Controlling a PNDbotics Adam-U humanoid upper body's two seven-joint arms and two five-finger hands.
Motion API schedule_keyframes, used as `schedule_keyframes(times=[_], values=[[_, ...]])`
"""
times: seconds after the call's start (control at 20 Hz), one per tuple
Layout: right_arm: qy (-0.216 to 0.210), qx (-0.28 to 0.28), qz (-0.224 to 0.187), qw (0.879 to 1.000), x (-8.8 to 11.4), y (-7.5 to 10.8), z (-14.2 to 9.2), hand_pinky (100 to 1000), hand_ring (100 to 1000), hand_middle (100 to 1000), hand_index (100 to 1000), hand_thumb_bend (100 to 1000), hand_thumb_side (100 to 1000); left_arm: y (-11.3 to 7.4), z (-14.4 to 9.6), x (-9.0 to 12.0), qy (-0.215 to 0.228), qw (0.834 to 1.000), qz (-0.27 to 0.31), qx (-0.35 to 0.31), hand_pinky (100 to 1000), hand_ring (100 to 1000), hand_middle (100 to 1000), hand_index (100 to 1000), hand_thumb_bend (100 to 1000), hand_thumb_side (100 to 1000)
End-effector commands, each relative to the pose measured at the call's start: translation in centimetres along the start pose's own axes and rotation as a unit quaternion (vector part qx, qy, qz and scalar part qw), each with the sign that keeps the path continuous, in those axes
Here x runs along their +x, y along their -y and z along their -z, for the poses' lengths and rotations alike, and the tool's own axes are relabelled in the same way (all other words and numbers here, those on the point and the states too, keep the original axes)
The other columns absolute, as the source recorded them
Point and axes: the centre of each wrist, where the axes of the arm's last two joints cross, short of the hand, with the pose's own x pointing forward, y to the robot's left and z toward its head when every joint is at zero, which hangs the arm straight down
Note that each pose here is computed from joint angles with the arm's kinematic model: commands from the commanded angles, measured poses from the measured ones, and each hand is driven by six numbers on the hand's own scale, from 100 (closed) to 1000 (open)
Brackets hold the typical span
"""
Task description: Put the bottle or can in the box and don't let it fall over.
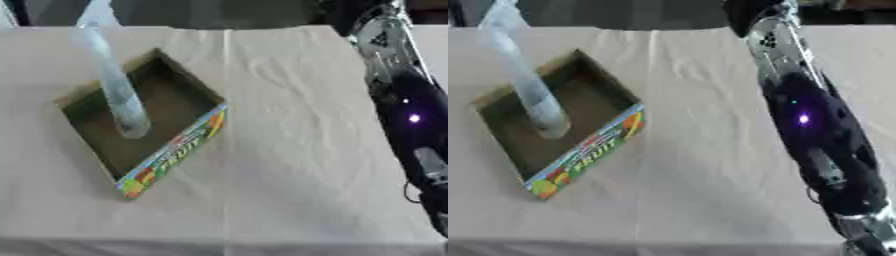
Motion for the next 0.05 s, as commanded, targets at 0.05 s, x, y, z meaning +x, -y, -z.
schedule_keyframes(times=[0.05], values=[[0.091,0.014,-0.085,0.992,2.35,0.59,-0.48,903,935,929,915,343,544,-0.53,0.79,0.98,0.023,1.000,0.009,-0.001,981,935,817,806,581,681]])
